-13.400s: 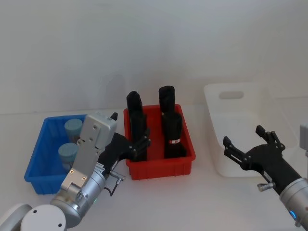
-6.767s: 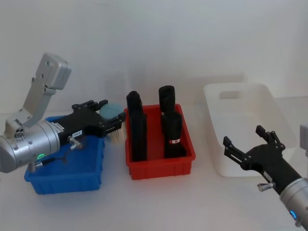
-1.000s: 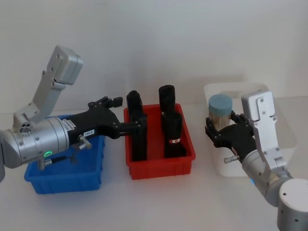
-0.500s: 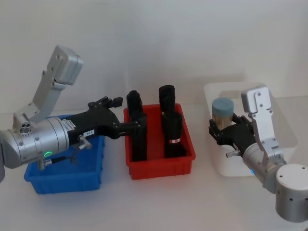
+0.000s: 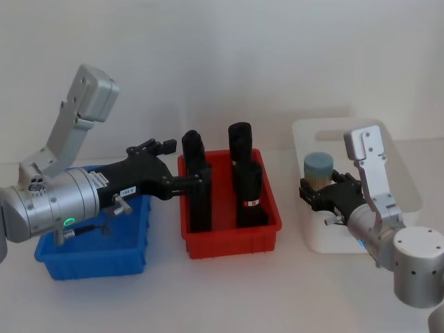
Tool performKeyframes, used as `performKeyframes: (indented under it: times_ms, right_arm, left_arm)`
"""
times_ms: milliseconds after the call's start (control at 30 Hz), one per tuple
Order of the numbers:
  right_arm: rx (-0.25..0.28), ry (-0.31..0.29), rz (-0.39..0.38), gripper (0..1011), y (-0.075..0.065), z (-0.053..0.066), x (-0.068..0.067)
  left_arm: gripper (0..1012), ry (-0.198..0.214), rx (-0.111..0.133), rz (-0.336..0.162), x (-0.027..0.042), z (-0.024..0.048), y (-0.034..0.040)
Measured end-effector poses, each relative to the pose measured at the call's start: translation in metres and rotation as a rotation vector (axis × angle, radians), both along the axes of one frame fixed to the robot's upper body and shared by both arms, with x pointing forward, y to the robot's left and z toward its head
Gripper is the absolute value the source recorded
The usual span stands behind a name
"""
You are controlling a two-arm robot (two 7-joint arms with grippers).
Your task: Pick the cotton swabs from the blue box and place them into the white box.
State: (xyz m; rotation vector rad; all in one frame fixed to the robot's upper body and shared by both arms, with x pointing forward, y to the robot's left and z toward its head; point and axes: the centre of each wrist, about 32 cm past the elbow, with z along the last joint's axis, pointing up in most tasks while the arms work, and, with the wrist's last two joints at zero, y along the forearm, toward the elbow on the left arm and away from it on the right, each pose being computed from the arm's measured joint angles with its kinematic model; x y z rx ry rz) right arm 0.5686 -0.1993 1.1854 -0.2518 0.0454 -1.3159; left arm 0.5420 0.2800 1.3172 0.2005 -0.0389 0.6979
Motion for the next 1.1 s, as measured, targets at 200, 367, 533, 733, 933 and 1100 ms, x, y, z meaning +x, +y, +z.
performKeyframes:
  times_ms: [200, 367, 533, 733, 933, 1100]
  right_arm:
    - [0.005, 0.013, 0.0, 850, -0.001, -0.002, 0.004]
    - [0.007, 0.009, -0.002, 972, -0.002, -0.003, 0.006]
    - [0.007, -0.001, -0.005, 1001, -0.003, -0.002, 0.006]
    - [0.008, -0.033, -0.012, 1002, -0.005, -0.001, 0.004]
    - [0.01, -0.09, -0.021, 1002, -0.006, 0.003, 0.0]
    - [0.012, -0.143, -0.029, 1001, -0.008, 0.006, -0.005]
  left_arm:
    - [1004, 0.0, 0.0, 0.0, 0.0, 0.0, 0.0]
    - [1004, 0.0, 0.0, 0.0, 0.0, -0.0001, 0.0]
    - [1004, 0.0, 0.0, 0.0, 0.0, -0.0001, 0.0]
    - [1004, 0.0, 0.0, 0.0, 0.0, -0.0001, 0.0]
    - [1004, 0.0, 0.0, 0.0, 0.0, -0.0001, 0.0]
    - [1004, 0.0, 0.0, 0.0, 0.0, -0.0001, 0.0]
